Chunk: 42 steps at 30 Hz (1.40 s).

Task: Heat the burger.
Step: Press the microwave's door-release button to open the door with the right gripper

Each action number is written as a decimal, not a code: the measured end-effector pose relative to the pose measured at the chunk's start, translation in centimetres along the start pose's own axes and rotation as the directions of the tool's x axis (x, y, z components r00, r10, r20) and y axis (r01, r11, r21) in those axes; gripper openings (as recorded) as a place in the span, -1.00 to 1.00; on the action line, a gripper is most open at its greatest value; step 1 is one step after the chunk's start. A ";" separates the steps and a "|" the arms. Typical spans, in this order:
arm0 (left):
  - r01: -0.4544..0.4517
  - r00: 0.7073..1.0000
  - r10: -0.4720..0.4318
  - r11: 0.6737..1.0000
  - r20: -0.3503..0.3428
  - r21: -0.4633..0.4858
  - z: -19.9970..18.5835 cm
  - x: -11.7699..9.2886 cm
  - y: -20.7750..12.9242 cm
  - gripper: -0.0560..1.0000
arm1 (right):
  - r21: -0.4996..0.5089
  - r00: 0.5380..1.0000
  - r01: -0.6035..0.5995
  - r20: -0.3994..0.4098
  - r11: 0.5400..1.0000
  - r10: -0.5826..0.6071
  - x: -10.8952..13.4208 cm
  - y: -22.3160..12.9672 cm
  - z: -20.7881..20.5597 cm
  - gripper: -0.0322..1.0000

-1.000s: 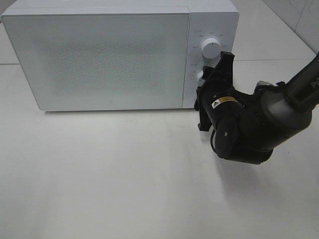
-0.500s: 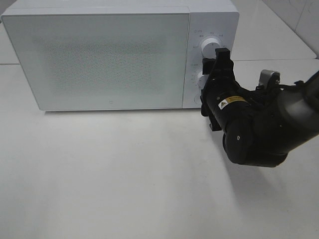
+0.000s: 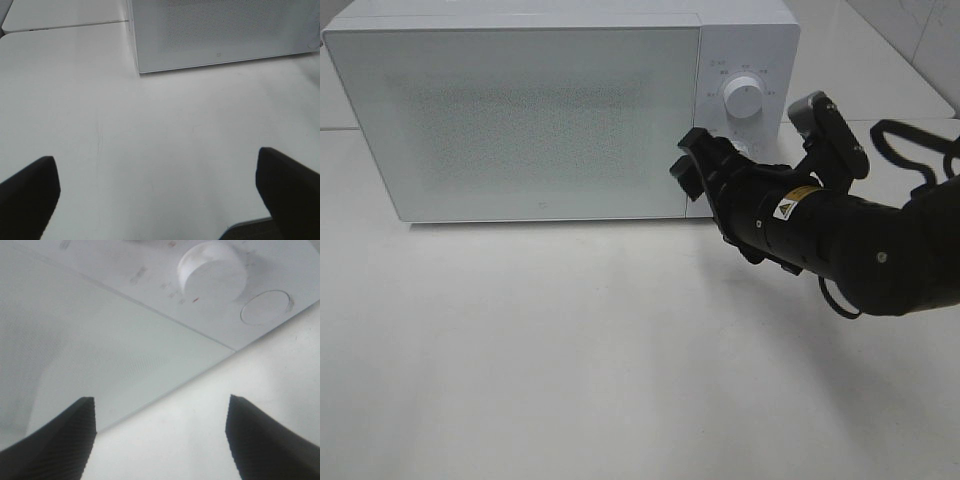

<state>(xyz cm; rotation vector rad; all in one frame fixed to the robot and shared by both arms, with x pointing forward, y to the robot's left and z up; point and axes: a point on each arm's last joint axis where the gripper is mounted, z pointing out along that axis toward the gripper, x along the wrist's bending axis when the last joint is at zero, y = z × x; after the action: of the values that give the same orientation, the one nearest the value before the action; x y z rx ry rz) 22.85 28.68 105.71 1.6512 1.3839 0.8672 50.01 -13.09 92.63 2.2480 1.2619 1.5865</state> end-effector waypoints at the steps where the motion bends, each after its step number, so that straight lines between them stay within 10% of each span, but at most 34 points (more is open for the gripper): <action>1: 0.000 1.000 0.000 1.000 0.000 0.000 0.0 0.0 0.0 0.98 | 0.000 1.000 0.000 0.000 1.000 0.000 0.0 0.0 0.0 0.45; 9: 0.000 1.000 0.000 1.000 0.000 0.000 0.0 0.0 0.0 0.98 | 0.223 0.916 0.391 -0.001 0.893 -0.401 1.2 -0.1 -3.1 0.45; 19: 0.000 1.000 0.000 1.000 0.000 0.000 0.0 0.0 0.0 0.98 | 0.483 0.663 0.700 -0.164 0.526 -0.730 1.4 -0.2 -8.2 0.45; 26: 0.000 1.000 0.000 1.000 0.000 0.000 0.0 0.0 0.0 0.98 | 0.548 0.581 0.740 -0.226 0.390 -0.782 1.7 0.9 -12.8 0.45; 42: 0.000 1.000 0.000 1.000 0.000 0.000 0.0 0.0 0.0 0.98 | 0.462 0.548 0.797 -0.282 0.389 -0.788 1.9 3.0 -22.6 0.45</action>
<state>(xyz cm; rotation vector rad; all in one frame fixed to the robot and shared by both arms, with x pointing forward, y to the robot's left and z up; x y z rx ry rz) 22.85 28.68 105.71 1.6512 1.3839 0.8672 33.29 -21.69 105.67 1.2883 2.5278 0.8884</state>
